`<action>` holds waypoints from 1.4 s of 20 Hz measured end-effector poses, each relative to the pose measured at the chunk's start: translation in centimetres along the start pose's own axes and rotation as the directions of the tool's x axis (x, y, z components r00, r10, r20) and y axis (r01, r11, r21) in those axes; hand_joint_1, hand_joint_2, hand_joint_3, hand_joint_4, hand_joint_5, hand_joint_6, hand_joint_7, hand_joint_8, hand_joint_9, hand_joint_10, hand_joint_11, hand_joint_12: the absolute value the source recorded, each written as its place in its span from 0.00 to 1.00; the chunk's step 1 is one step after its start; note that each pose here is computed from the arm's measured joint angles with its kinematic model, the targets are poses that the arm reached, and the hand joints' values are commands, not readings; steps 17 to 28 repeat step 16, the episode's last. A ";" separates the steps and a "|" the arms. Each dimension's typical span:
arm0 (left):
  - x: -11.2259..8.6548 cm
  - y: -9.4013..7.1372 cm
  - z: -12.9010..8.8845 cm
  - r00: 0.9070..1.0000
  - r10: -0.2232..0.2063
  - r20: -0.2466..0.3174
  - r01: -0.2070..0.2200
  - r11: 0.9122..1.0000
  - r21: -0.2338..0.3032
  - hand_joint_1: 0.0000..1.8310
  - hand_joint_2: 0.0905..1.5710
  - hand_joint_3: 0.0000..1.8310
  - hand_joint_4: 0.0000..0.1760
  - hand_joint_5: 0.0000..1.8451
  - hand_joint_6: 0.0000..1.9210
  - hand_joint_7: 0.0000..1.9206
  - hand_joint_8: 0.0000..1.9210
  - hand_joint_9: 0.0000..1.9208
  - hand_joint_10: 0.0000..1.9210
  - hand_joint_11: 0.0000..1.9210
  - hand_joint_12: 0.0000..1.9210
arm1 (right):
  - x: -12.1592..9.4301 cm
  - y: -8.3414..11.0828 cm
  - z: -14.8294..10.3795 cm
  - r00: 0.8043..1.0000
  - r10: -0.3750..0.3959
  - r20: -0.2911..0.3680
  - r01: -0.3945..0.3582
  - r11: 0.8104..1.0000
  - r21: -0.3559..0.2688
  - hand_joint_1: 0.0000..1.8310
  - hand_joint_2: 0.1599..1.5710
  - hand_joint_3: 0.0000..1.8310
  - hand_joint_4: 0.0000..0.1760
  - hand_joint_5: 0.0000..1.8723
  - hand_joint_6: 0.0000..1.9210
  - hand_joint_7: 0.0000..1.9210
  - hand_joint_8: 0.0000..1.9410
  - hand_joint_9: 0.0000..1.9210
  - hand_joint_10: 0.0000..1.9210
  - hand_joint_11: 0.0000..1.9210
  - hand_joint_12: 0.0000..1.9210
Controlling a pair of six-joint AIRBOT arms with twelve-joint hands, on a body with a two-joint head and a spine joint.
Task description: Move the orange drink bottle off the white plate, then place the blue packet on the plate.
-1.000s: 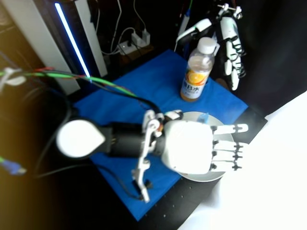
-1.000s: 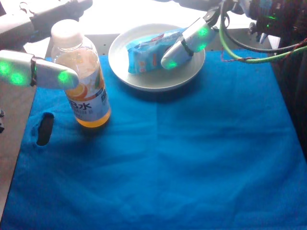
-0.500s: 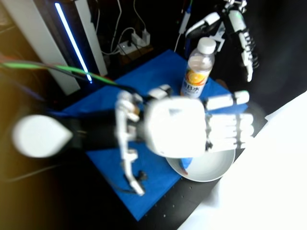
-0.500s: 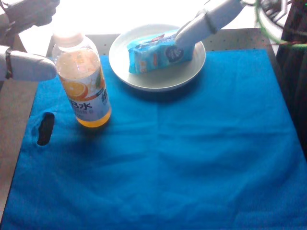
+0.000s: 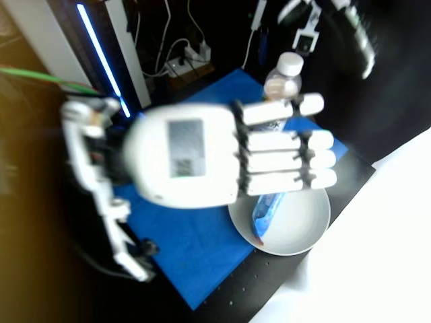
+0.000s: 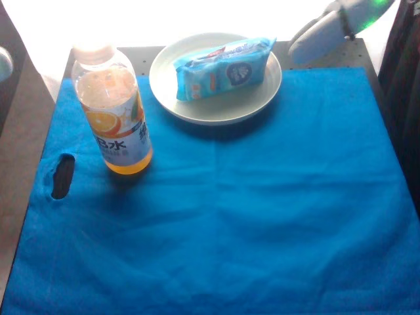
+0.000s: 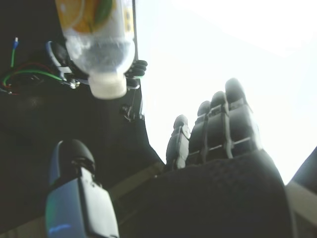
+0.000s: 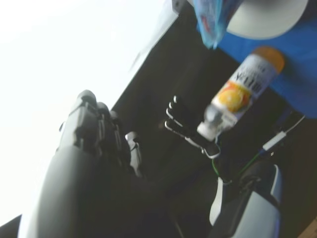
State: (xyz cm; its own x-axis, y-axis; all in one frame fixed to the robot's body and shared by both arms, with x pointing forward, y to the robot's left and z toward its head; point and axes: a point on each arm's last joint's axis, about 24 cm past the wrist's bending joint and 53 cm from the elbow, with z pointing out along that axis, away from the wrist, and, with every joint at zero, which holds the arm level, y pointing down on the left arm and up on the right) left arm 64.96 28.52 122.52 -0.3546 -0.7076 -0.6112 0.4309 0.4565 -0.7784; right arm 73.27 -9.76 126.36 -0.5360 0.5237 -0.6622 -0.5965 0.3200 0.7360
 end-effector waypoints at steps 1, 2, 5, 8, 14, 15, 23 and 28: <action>-0.1 -0.3 -0.4 1.000 0.003 0.007 -0.003 1.000 0.009 0.21 0.45 0.00 1.00 0.00 0.00 0.00 0.00 0.00 0.00 0.00 0.00 | -0.4 0.6 -0.5 1.000 -0.019 0.018 0.019 1.000 -0.009 0.46 0.29 0.01 1.00 0.00 0.00 0.00 0.00 0.00 0.00 0.00 0.00; -0.1 -0.6 -0.6 1.000 -0.002 0.013 0.002 1.000 0.026 0.21 0.45 0.00 1.00 0.00 0.00 0.00 0.00 0.00 0.00 0.00 0.00 | -0.8 1.3 -1.1 0.999 -0.027 0.037 0.028 0.999 -0.020 0.46 0.29 0.01 1.00 0.00 0.00 0.00 0.00 0.00 0.00 0.00 0.00; -0.3 -3.1 -0.8 0.999 -0.019 0.039 0.014 0.992 0.124 0.19 0.45 0.00 1.00 0.00 0.00 0.00 0.00 0.00 0.00 0.00 0.00 | -2.7 4.4 -3.4 0.991 -0.055 0.118 0.067 0.993 -0.094 0.47 0.32 0.00 1.00 0.00 0.00 0.00 0.00 0.00 0.00 0.00 0.00; -1.2 -5.5 -1.4 0.998 0.005 0.070 -0.019 0.980 0.200 0.25 0.47 0.01 0.96 0.00 0.00 0.00 0.00 0.00 0.00 0.00 0.00 | -3.3 4.9 -4.8 0.988 -0.006 0.153 0.027 0.990 -0.135 0.43 0.35 0.01 1.00 0.00 0.00 0.00 0.00 0.01 0.00 0.03 0.01; -2.4 -8.1 -2.2 0.988 0.045 0.146 -0.084 0.958 0.273 0.39 0.58 0.00 0.36 0.18 0.23 0.05 0.00 0.01 0.00 0.00 0.00 | -4.4 6.5 -7.0 0.966 0.115 0.231 -0.050 0.962 -0.269 0.42 0.38 0.01 1.00 0.00 0.00 0.01 0.00 0.02 0.01 0.03 0.02; -2.2 -8.5 -2.4 0.986 0.051 0.157 -0.095 0.954 0.285 0.44 0.58 0.00 0.33 0.21 0.39 0.06 0.00 0.01 0.00 0.00 0.00 | -4.6 6.8 -7.6 0.963 0.123 0.239 -0.051 0.956 -0.288 0.41 0.39 0.00 1.00 0.00 0.00 0.03 0.00 0.04 0.00 0.03 0.03; -1.8 -9.2 -2.6 0.985 0.057 0.163 -0.106 0.946 0.307 0.43 0.60 0.00 0.20 0.20 0.32 0.06 0.00 0.01 0.00 0.00 0.00 | -4.7 7.5 -8.1 0.963 0.119 0.243 -0.039 0.950 -0.310 0.39 0.42 0.00 1.00 0.00 0.00 0.05 0.01 0.06 0.00 0.01 0.14; -1.8 -9.2 -2.6 0.985 0.057 0.163 -0.106 0.946 0.307 0.43 0.60 0.00 0.20 0.20 0.32 0.06 0.00 0.01 0.00 0.00 0.00 | -4.7 7.5 -8.1 0.963 0.119 0.243 -0.039 0.950 -0.310 0.39 0.42 0.00 1.00 0.00 0.00 0.05 0.01 0.06 0.00 0.01 0.14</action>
